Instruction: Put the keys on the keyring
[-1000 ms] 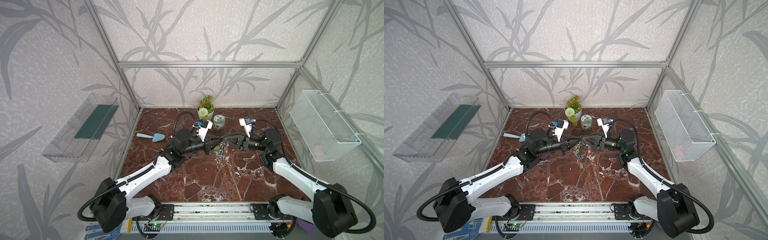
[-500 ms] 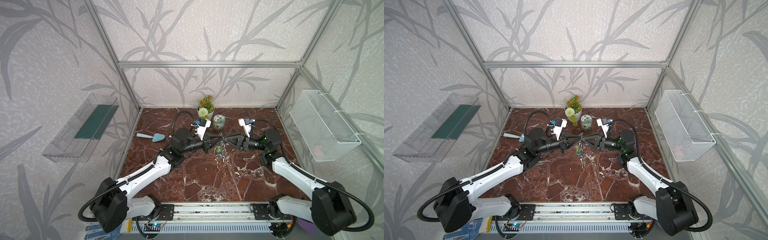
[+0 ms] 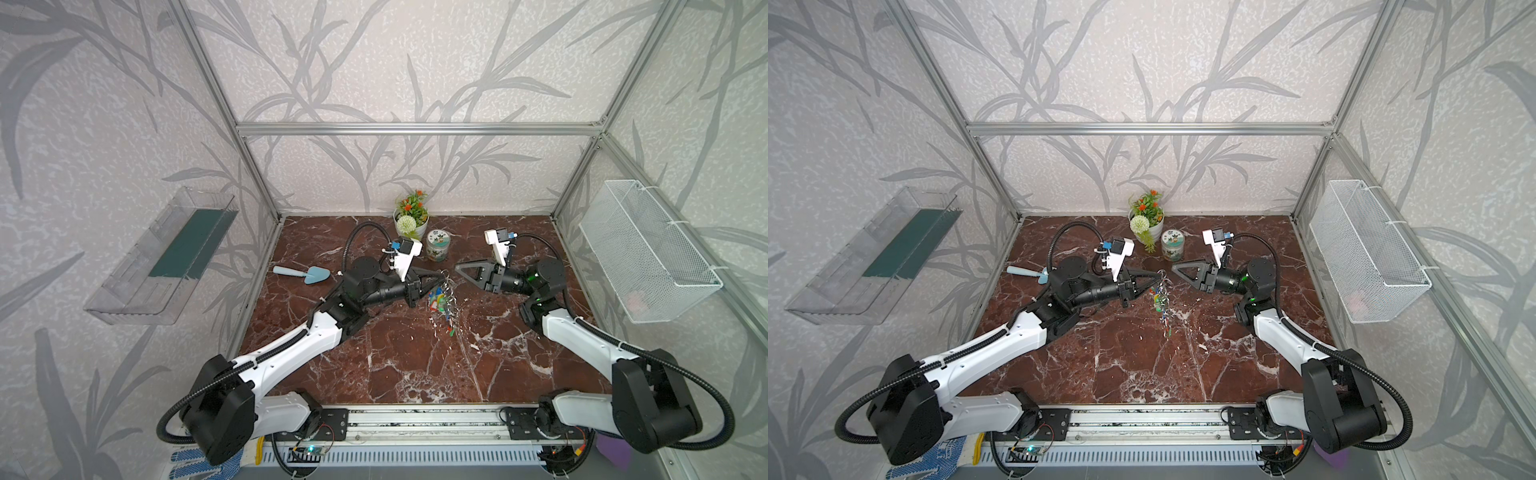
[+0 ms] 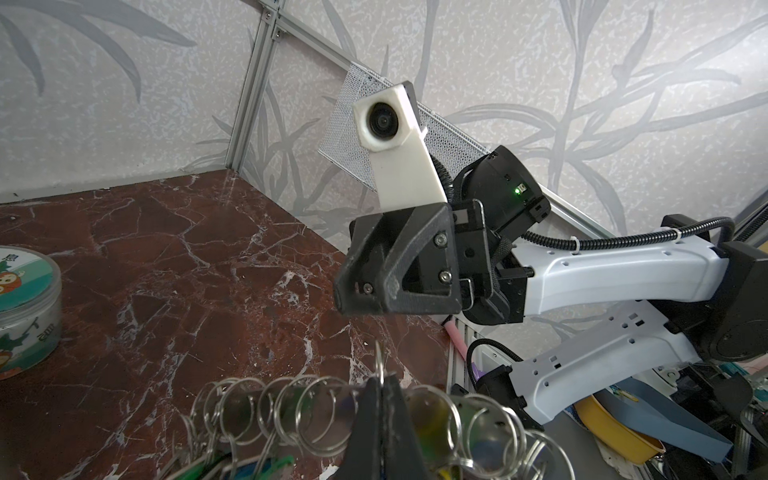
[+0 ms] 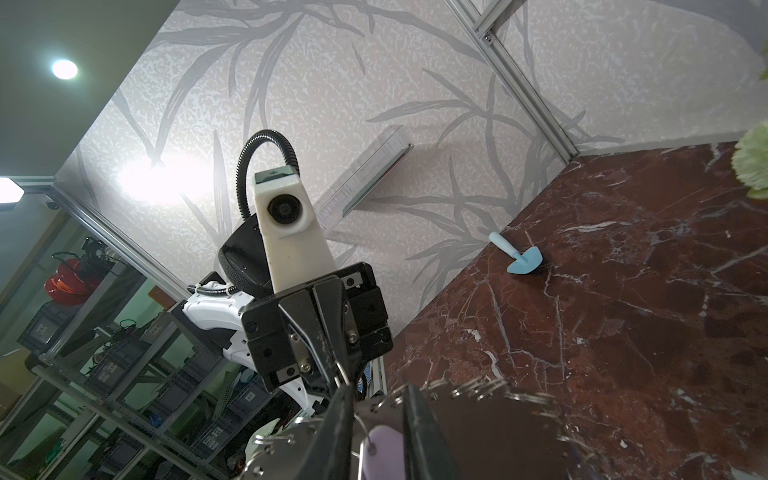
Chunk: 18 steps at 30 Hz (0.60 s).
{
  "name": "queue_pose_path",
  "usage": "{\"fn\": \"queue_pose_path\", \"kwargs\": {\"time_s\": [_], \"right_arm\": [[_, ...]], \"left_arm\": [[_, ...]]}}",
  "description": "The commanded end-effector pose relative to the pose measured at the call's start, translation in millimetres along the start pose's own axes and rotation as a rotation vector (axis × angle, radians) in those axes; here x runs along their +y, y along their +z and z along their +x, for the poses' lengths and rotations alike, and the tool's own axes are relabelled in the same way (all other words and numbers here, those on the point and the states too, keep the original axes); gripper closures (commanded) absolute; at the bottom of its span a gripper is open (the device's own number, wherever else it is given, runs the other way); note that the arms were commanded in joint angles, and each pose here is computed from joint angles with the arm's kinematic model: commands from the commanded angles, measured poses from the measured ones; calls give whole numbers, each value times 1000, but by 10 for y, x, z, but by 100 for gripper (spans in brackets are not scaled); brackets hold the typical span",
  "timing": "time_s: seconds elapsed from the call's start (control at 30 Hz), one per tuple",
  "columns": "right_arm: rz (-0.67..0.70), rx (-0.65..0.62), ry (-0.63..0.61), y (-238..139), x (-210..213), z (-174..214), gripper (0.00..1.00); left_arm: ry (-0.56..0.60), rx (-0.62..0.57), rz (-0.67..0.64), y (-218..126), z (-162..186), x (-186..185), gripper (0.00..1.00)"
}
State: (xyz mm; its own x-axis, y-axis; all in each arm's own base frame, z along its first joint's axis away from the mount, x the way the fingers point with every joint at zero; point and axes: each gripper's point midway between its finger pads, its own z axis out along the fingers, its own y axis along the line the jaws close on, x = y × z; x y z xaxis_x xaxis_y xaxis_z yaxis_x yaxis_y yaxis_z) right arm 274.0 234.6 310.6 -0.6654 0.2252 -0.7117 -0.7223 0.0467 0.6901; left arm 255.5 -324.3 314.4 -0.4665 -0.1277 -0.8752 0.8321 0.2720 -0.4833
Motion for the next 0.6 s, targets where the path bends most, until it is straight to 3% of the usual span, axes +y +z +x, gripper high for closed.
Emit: {"fn": "queue_pose_path", "kwargs": {"time_s": [0.0, 0.37, 0.57], "right_arm": [[-24, 17, -68, -4, 181, -31, 76], [-54, 41, -67, 99, 231, 27, 73], [-57, 56, -56, 115, 210, 76, 79]], "left_arm": [[57, -78, 65, -38, -230, -176, 100], [47, -72, 91, -16, -233, -205, 100], [40, -83, 95, -4, -248, -200, 100]]}}
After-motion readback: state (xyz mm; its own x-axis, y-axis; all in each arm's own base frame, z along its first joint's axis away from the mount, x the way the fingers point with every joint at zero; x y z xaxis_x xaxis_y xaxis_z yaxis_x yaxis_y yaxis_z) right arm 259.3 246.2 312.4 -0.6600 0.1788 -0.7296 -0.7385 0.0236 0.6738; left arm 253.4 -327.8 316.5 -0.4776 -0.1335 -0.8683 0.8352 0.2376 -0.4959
